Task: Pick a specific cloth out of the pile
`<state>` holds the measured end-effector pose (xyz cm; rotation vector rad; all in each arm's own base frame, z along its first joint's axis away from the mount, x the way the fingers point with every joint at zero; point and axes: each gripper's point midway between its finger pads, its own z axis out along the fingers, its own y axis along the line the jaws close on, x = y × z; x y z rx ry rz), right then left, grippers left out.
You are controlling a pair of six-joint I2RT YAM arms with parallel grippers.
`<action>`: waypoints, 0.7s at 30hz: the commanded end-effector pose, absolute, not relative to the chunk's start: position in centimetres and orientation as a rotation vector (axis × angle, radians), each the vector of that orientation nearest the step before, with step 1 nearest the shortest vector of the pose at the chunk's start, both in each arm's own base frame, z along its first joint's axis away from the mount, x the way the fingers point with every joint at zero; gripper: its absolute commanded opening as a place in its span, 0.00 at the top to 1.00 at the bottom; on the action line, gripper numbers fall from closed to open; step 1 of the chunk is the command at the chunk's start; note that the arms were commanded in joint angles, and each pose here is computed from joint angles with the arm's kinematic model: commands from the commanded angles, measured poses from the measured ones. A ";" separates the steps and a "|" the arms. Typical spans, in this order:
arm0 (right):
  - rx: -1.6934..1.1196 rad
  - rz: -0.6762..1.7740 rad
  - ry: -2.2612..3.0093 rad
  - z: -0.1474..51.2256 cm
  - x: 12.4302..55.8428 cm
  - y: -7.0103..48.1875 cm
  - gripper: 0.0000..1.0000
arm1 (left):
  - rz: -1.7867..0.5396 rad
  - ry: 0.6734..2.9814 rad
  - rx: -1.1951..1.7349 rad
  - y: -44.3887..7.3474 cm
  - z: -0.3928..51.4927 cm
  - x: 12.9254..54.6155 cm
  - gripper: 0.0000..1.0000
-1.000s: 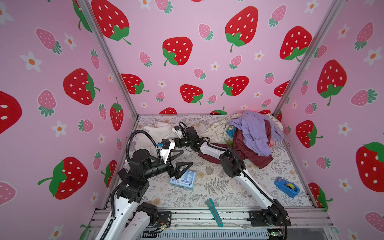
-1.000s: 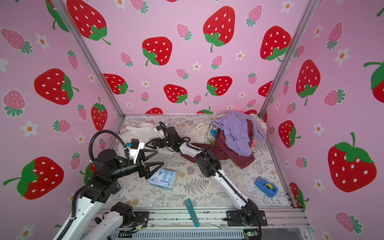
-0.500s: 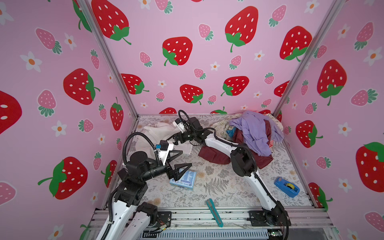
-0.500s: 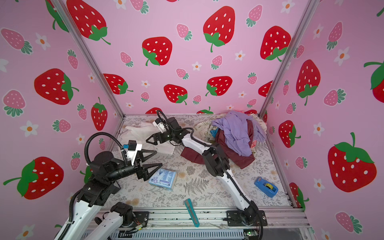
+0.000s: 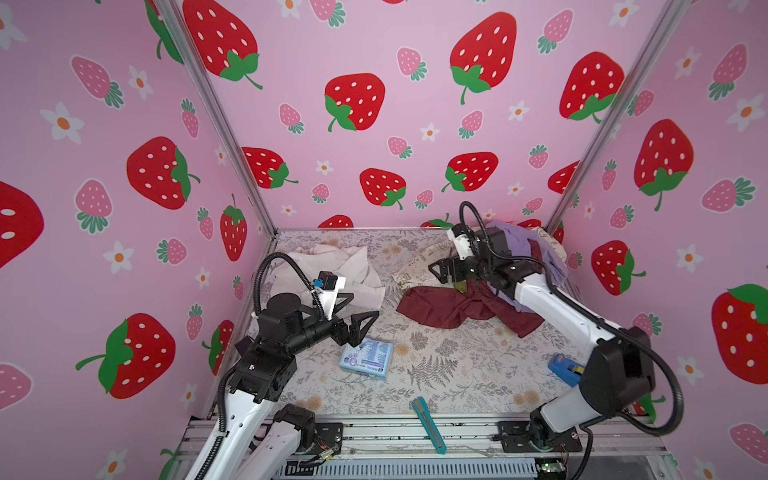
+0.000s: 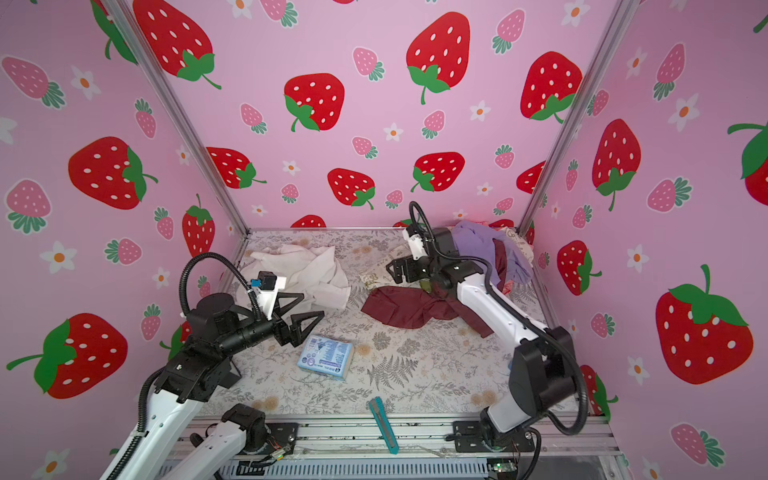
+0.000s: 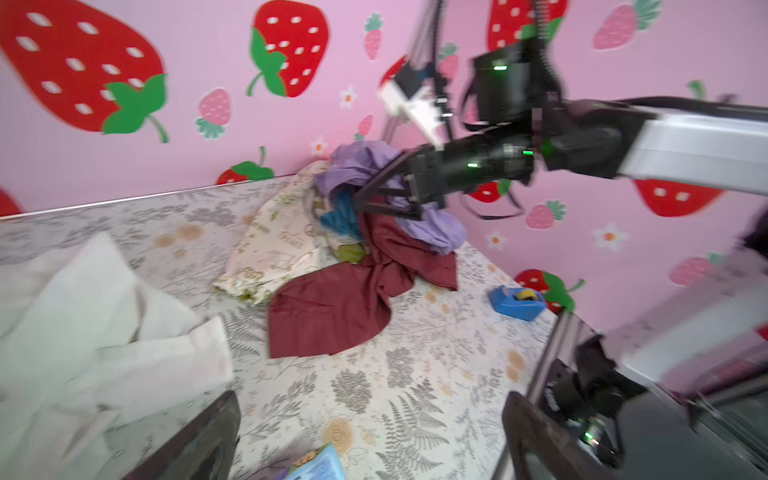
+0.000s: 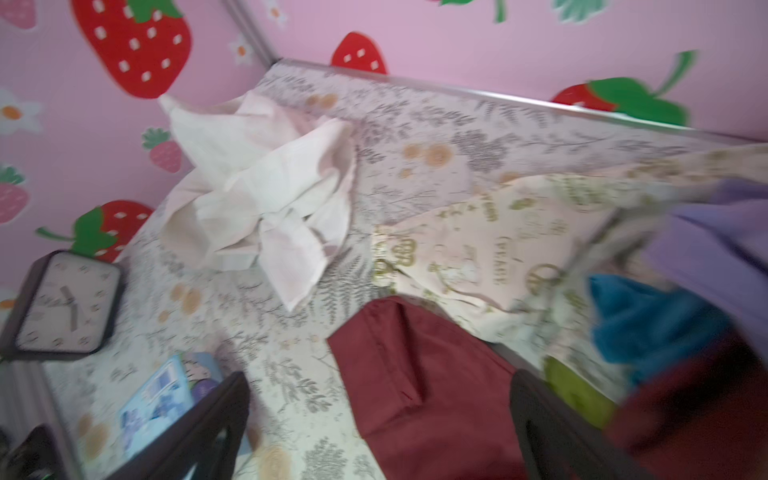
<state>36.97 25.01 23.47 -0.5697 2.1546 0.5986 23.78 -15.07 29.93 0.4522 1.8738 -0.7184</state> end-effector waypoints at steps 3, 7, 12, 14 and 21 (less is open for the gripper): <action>-0.288 0.146 2.209 20.1 37.3 13.8 0.00 | -0.094 1.978 -0.014 -5.2 26.7 28.8 0.01; -0.102 -0.042 2.078 19.2 37.2 7.8 0.00 | 0.111 1.952 -0.100 -2.5 24.0 30.6 0.01; -0.043 -0.235 1.896 18.1 37.0 4.3 0.00 | 0.321 1.815 -0.143 -0.1 19.8 32.2 0.01; -0.038 -0.302 1.887 17.1 36.9 3.4 0.00 | 0.379 1.805 -0.126 0.4 18.3 32.4 0.01; -0.009 -0.423 1.852 13.8 37.0 1.5 0.00 | 0.398 1.847 -0.069 0.1 14.4 33.8 0.01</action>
